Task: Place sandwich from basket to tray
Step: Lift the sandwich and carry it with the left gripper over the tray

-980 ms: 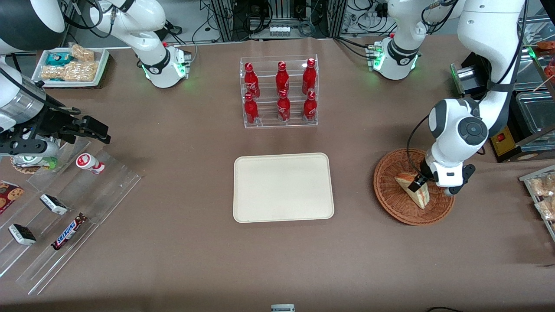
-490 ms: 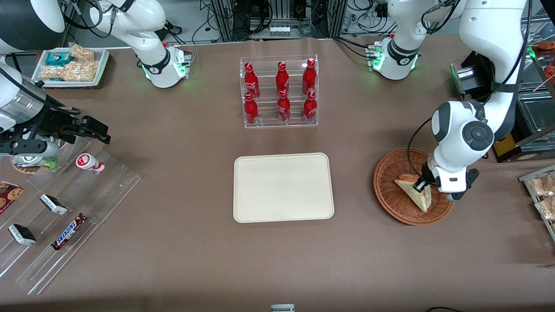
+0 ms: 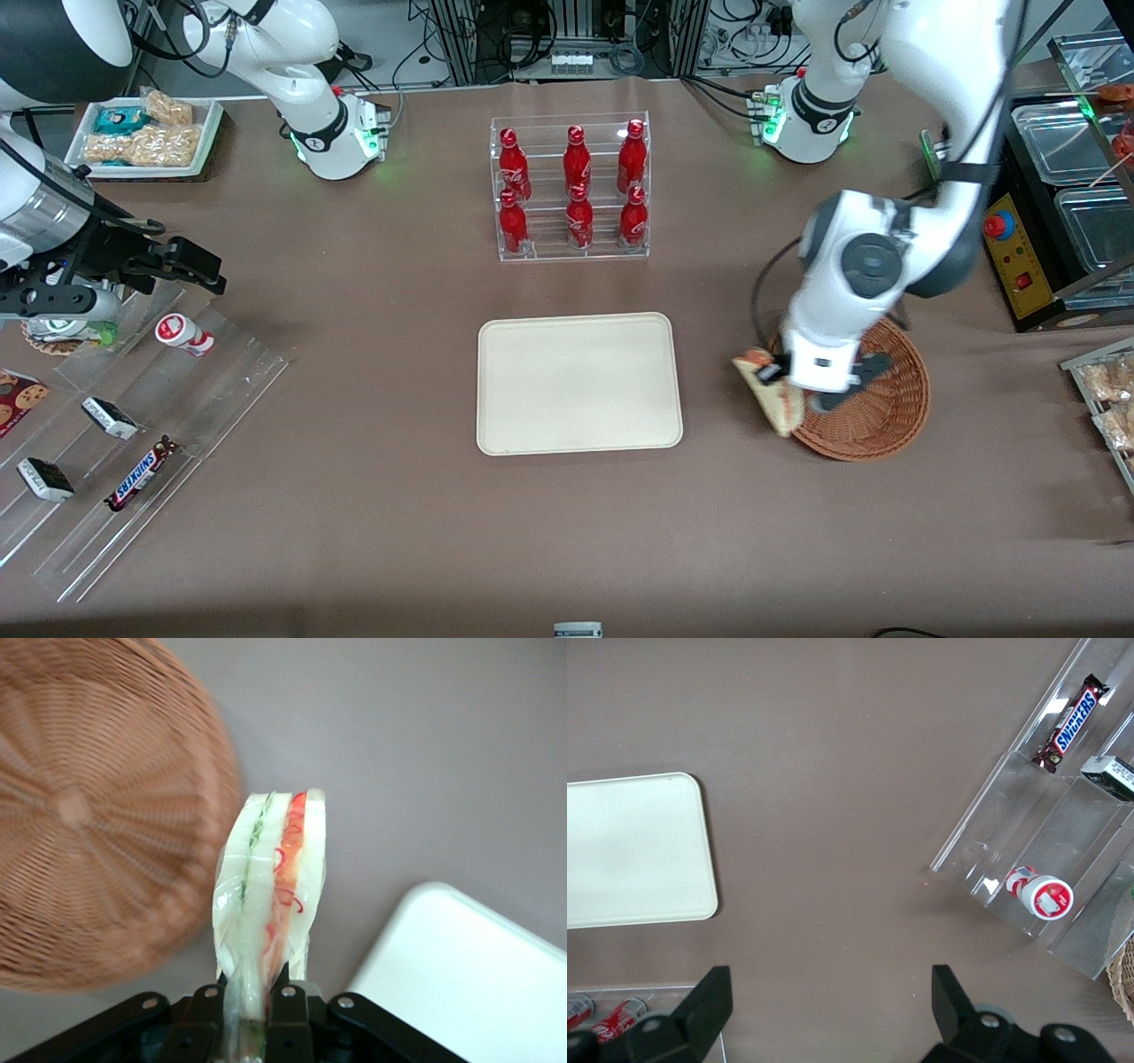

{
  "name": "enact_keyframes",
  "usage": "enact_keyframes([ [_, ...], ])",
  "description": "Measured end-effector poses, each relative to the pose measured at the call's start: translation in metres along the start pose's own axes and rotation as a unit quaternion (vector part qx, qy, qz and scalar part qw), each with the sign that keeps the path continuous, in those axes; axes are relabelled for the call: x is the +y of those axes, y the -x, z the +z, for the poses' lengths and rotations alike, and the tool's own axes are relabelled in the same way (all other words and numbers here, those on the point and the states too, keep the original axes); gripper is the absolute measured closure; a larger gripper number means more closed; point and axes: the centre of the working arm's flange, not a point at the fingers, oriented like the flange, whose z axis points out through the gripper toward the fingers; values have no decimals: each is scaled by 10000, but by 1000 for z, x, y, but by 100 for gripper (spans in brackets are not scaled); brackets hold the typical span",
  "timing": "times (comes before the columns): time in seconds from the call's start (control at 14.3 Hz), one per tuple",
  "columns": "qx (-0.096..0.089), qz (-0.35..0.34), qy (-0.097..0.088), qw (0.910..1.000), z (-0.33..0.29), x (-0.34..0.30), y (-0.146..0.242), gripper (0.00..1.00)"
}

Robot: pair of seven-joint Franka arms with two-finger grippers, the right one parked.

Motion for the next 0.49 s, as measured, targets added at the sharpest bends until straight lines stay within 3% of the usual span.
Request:
enact_keyframes([
  [0.49, -6, 1241, 202, 9921, 31, 144, 137, 85],
])
